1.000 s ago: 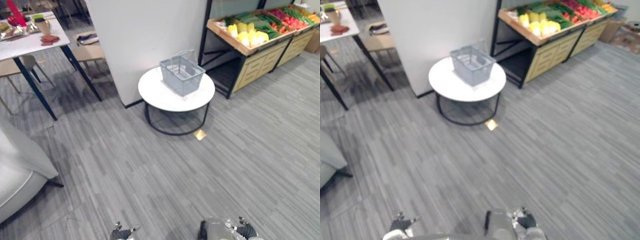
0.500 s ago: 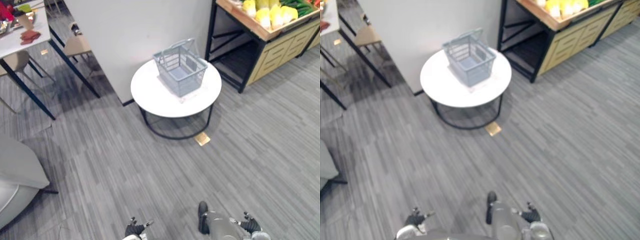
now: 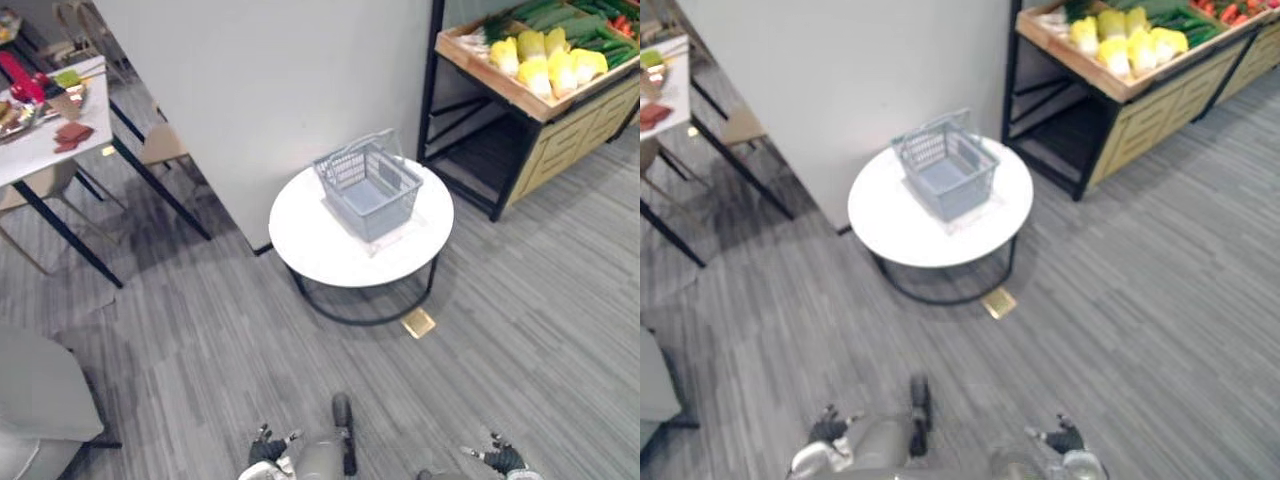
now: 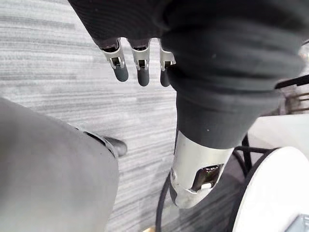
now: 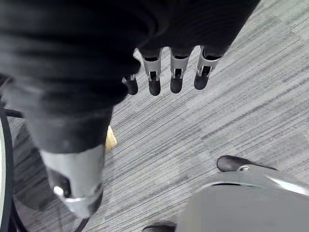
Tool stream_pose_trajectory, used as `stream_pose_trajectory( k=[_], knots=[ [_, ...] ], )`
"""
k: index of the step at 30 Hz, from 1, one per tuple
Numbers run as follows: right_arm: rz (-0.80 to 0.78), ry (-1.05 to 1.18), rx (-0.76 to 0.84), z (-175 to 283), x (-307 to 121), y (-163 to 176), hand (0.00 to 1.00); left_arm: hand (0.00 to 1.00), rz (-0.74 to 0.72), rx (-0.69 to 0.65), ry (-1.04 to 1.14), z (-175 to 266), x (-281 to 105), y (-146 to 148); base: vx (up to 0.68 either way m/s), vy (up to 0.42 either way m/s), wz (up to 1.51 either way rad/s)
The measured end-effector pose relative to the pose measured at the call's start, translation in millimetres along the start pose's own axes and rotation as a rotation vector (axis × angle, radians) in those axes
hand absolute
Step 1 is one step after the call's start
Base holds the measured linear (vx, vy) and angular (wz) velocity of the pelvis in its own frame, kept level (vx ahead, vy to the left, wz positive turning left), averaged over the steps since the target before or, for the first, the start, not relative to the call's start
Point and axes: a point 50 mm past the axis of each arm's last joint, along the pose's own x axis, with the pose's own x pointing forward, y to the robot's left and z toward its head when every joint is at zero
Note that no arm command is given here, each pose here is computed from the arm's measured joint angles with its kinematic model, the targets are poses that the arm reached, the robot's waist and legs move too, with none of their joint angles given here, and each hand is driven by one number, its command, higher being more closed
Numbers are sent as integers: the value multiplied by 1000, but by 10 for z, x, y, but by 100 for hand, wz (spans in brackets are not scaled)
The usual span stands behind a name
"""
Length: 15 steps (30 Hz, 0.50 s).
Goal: Pick vegetable in the basket
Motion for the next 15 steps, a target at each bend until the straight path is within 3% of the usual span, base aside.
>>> stream_pose_trajectory(
  k=[4, 9, 15],
  knots=[
    [67, -12, 4, 21, -21, 251, 0, 0, 42, 55, 17, -21, 5, 218, 507, 249, -47],
    [75, -23, -4, 57, -12, 256, 0, 0, 34, 143, 40, -42, 9, 271, 486, 248, 8],
    [81, -79, -11, 214, 17, 249, 0, 0, 7, 270, 56, -53, 10, 291, 303, 60, 6]
  ],
)
